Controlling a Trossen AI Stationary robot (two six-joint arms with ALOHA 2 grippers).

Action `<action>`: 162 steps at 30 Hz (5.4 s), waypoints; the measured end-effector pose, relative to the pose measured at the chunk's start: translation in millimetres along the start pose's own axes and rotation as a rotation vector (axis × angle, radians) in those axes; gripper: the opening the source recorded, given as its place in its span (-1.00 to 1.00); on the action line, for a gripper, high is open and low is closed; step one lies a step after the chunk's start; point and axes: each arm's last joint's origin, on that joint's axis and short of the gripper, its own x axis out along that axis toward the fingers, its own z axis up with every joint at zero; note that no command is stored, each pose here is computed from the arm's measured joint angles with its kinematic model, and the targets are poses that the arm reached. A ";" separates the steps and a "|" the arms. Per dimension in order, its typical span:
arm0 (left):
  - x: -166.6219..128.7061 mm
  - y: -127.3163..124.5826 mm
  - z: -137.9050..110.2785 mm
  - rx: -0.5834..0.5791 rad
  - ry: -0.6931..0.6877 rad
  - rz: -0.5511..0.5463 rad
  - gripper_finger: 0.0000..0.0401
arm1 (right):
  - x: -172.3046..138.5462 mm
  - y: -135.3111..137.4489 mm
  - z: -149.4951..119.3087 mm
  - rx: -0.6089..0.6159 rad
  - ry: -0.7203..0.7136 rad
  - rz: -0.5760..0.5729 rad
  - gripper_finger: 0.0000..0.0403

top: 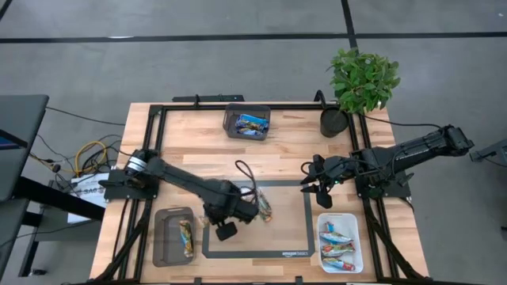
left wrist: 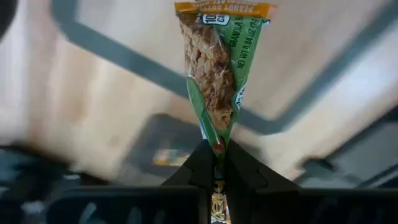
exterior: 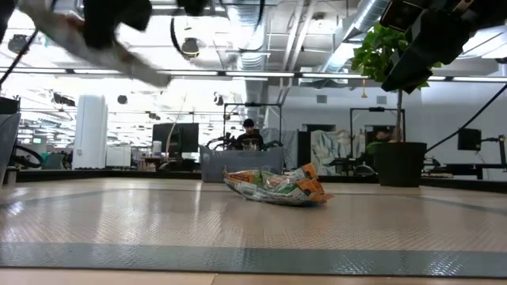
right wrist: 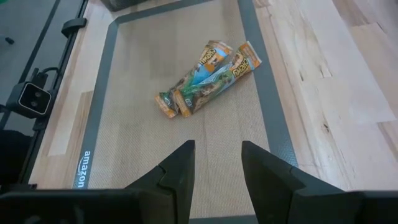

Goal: Pick and place Granola Bars by type
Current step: Put the left orange into the bottom black transparent bin, then put the left orange snack bar into the bottom black transparent bin

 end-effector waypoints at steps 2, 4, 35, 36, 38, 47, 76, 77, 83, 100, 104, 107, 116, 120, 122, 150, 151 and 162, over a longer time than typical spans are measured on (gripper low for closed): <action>-10.3 -4.6 -18.5 -0.055 -0.038 -0.040 -0.96 | 0.0 0.0 0.0 -0.007 0.000 0.000 -0.39; -19.2 -3.9 -38.8 -0.123 -0.071 -0.051 -0.96 | 0.0 0.0 0.1 -0.008 -0.001 0.000 -0.39; 104.5 103.4 -155.0 -0.653 -0.104 -0.430 -0.77 | 0.0 0.0 0.1 -0.025 -0.001 0.001 -0.39; 104.7 103.6 -155.1 -0.652 -0.105 -0.426 -0.71 | 0.0 0.1 0.1 -0.025 -0.001 0.001 -0.39; 104.6 103.5 -155.0 -0.648 -0.106 -0.428 -0.57 | 0.0 0.1 0.1 -0.025 -0.001 0.001 -0.39; 95.3 95.2 -148.3 -0.558 -0.229 -0.537 -0.14 | 0.0 0.0 0.1 -0.024 -0.001 0.001 -0.39; 40.3 54.9 51.4 0.423 -0.663 -0.341 -0.44 | 0.1 0.0 0.2 -0.165 -0.002 0.000 -0.39; 42.9 53.3 55.8 0.454 -0.639 -0.310 -0.44 | 0.1 0.2 0.1 -0.185 -0.001 0.002 -0.39; 53.5 46.2 82.3 0.578 -0.607 -0.223 -0.44 | 0.0 2.6 1.6 -0.212 -0.013 0.061 -0.39; 66.1 42.5 106.6 0.846 -0.638 -0.089 -0.44 | -0.2 5.1 3.7 -0.211 -0.036 0.086 -0.39; 80.5 39.5 113.3 0.880 -0.600 -0.088 -0.44 | -0.2 5.0 3.5 -0.197 -0.033 0.086 -0.39; 84.8 36.2 121.1 0.881 -0.604 -0.044 -0.44 | -0.2 5.0 3.5 -0.197 -0.032 0.086 -0.39; 82.7 38.3 126.4 0.865 -0.583 -0.030 -0.47 | -0.2 4.7 3.3 -0.189 -0.031 0.080 -0.39; 84.4 38.0 123.4 0.875 -0.547 -0.058 -0.69 | -0.2 4.7 3.4 -0.189 -0.031 0.079 -0.39; 83.9 37.9 123.2 0.872 -0.547 -0.065 -0.84 | -0.2 4.7 3.4 -0.189 -0.031 0.079 -0.39; -19.6 53.9 32.0 0.354 -0.301 -0.134 -1.00 | -3.5 10.7 23.6 -0.279 -0.254 0.111 -0.39; -20.2 55.4 22.9 0.336 -0.280 -0.141 -1.00 | -3.5 10.8 23.7 -0.280 -0.256 0.113 -0.39; 17.8 48.0 -75.4 0.138 -0.043 -0.232 -1.00 | -10.2 16.3 31.6 -0.350 -0.360 0.180 -0.39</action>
